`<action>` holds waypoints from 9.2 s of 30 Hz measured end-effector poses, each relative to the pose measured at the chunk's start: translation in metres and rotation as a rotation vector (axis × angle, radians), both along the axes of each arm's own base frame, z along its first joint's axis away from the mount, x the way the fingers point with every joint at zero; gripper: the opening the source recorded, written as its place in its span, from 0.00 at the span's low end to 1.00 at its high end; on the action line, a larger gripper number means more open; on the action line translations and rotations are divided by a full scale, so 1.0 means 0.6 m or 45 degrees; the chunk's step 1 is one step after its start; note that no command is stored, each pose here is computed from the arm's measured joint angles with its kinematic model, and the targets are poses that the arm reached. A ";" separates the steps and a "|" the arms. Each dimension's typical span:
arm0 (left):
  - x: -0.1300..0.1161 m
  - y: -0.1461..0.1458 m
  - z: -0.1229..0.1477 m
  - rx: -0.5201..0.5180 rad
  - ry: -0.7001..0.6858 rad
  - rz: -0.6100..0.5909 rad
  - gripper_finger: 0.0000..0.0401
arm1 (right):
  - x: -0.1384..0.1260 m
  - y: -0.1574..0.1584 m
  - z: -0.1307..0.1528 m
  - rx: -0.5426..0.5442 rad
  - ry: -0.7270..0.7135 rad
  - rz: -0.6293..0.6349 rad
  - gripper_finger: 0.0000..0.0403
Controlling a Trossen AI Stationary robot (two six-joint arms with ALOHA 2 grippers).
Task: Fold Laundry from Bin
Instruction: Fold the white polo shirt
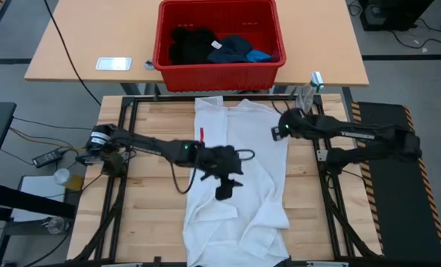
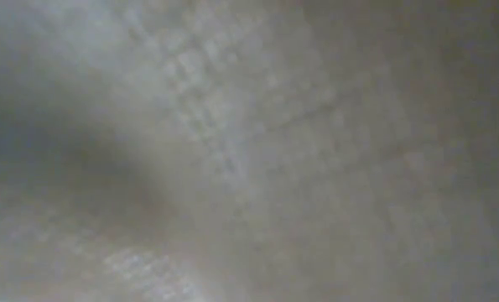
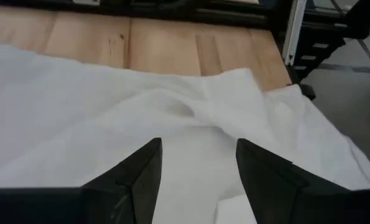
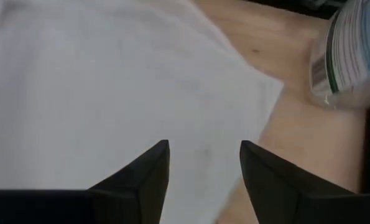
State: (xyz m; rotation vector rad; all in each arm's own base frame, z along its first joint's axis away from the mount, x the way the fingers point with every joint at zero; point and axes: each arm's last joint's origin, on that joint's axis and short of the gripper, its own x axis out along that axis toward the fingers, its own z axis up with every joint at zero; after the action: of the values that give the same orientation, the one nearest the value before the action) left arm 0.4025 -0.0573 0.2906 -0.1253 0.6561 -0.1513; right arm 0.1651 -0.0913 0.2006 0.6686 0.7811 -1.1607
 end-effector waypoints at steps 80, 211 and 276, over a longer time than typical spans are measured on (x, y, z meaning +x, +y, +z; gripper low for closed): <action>0.215 0.169 -0.165 -0.480 -0.112 0.677 0.52 | 0.036 -0.117 -0.044 0.108 -0.674 0.052 0.01; 0.008 0.308 -0.224 -0.138 0.427 0.647 0.31 | 0.181 -0.203 -0.106 0.043 -0.731 0.353 0.59; -0.336 0.446 -0.181 -0.732 0.004 1.394 0.43 | 0.117 -0.189 -0.085 0.280 -0.486 0.210 0.86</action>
State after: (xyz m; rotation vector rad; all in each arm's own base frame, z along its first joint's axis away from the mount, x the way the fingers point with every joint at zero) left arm 0.2012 0.2101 0.1817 -1.0103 0.4565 0.7245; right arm 0.2351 -0.2047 0.1494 0.9575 0.6275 -0.7710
